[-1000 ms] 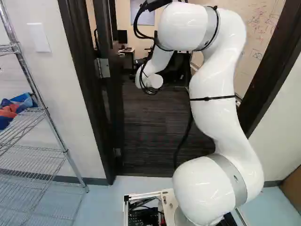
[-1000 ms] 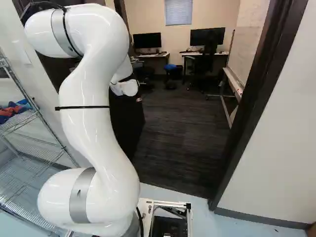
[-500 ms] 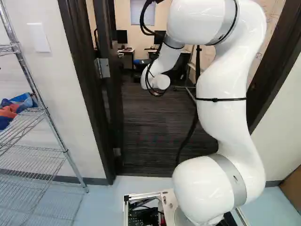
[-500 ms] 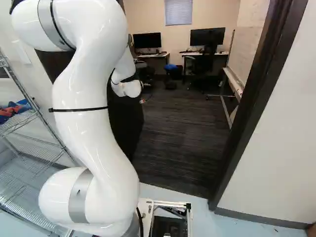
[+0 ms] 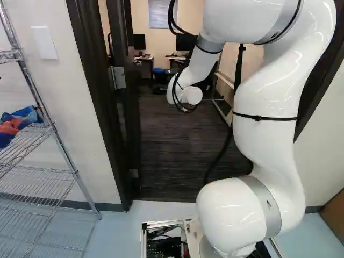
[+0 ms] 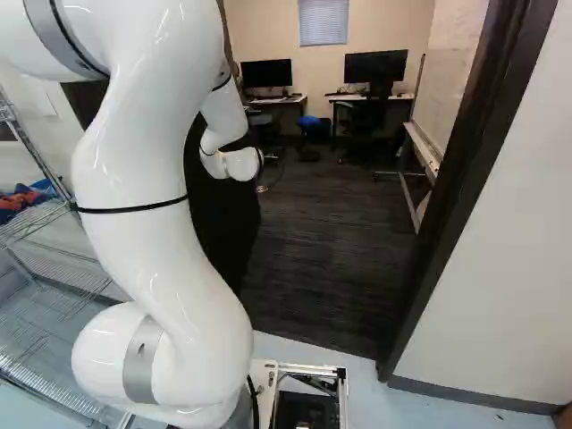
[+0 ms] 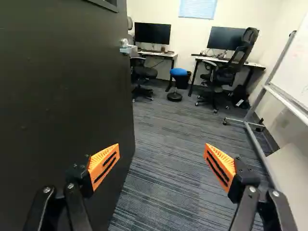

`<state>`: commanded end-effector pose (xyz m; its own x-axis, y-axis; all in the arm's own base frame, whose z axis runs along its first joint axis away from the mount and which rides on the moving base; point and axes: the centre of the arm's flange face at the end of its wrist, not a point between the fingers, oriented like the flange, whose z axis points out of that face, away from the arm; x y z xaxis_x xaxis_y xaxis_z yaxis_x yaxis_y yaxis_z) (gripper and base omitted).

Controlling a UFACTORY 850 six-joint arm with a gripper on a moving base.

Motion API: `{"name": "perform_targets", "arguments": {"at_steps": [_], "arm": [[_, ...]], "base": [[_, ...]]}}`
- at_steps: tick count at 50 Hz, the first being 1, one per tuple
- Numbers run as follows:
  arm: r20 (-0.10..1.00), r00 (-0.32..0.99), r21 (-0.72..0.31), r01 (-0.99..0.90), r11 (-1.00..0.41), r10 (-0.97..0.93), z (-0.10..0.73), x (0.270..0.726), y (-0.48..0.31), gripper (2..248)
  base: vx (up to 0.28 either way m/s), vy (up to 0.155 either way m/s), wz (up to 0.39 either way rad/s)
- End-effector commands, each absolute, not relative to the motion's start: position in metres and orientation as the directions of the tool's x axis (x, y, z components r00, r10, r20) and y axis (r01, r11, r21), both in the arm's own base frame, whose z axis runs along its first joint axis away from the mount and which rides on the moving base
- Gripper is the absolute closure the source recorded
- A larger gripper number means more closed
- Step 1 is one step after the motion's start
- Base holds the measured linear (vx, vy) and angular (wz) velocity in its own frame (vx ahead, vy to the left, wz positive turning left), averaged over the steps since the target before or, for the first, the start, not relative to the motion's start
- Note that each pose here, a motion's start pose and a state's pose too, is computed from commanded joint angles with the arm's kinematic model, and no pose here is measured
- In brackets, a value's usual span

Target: Open the door and move inside

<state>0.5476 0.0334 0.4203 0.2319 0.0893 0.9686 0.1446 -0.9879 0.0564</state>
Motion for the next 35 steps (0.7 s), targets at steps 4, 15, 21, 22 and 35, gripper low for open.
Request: {"name": "perform_targets", "arguments": {"at_steps": [4, 15, 21, 22, 35], "arm": [[0.968, 0.236, 0.056, 0.138, -0.989, 0.088, 0.421, 0.540, 0.029, 3], [0.966, 0.245, 0.055, 0.120, -0.991, 0.083, 0.422, 0.519, 0.018, 3], [0.965, 0.250, 0.055, 0.109, -0.992, 0.081, 0.423, 0.507, 0.013, 3], [0.965, 0.251, 0.055, 0.108, -0.993, 0.081, 0.423, 0.505, 0.012, 3], [0.963, 0.259, 0.054, 0.088, -0.995, 0.075, 0.424, 0.480, 0.002, 3]], "base": [[0.000, 0.000, 0.000], [0.000, 0.000, 0.000], [0.000, 0.000, 0.000], [0.000, 0.000, 0.000], [0.000, 0.000, 0.000]]}}
